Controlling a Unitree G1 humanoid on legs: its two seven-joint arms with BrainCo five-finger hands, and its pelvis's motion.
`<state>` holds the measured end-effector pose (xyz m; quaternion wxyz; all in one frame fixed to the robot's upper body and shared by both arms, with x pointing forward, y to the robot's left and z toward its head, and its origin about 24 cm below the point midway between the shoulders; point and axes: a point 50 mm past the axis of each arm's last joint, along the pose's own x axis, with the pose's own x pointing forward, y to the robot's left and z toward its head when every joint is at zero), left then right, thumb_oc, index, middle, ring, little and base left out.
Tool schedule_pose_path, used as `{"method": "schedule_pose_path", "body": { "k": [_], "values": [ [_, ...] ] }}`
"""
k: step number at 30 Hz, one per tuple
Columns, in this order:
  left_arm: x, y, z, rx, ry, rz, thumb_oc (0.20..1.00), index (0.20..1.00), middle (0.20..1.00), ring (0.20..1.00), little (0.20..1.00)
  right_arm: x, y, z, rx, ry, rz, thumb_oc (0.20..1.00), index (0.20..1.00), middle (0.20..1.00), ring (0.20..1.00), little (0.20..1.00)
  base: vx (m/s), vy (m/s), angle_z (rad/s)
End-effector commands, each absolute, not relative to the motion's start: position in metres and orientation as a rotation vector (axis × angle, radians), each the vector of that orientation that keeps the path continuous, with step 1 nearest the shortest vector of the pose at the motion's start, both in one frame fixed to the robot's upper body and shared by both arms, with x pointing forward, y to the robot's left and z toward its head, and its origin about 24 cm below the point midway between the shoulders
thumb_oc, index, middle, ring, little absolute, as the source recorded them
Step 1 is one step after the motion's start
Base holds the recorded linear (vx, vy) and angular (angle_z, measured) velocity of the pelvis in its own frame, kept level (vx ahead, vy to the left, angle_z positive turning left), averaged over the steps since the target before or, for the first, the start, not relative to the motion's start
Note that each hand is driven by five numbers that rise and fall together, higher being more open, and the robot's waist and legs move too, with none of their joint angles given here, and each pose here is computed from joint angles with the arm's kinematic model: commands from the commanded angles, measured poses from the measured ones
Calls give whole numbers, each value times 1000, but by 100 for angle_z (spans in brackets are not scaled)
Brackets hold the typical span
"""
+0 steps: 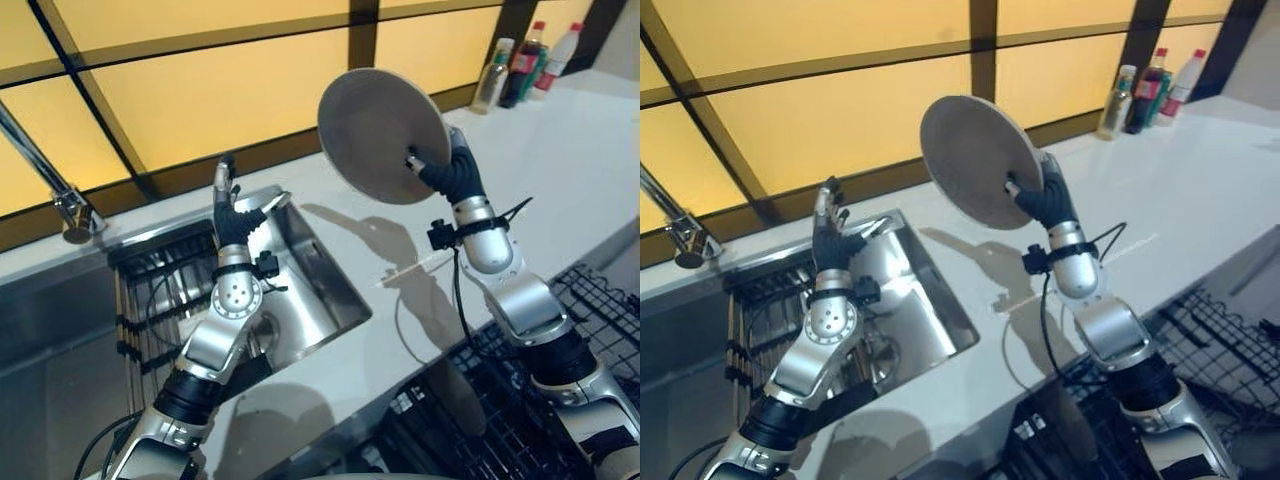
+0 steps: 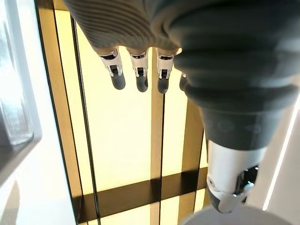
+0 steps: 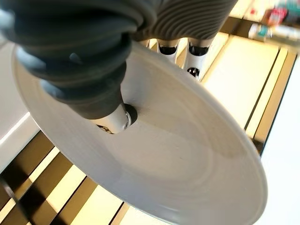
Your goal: Pick up plates and place into dishwasher.
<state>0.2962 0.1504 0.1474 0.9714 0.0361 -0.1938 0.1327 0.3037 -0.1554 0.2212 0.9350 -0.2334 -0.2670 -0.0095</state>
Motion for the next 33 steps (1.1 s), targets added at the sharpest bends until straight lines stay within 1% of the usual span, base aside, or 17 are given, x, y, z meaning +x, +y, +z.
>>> {"method": "schedule_pose_path", "body": {
  "k": [1,14,33],
  "values": [
    [299,173,147,108,-417,333,1000,1000,1000,1000,1000,289,-166,241,-498,-700,-83,200,200,200,200,200,9,-7,-18],
    [295,204,133,162,-370,397,1000,1000,1000,1000,1000,281,-222,208,-617,-543,-279,200,200,200,200,200,12,-23,-21],
    [279,252,115,293,-292,493,1000,1000,1000,1000,1000,247,-292,168,-692,-360,-606,200,200,200,200,200,35,-70,-12]
  ]
}}
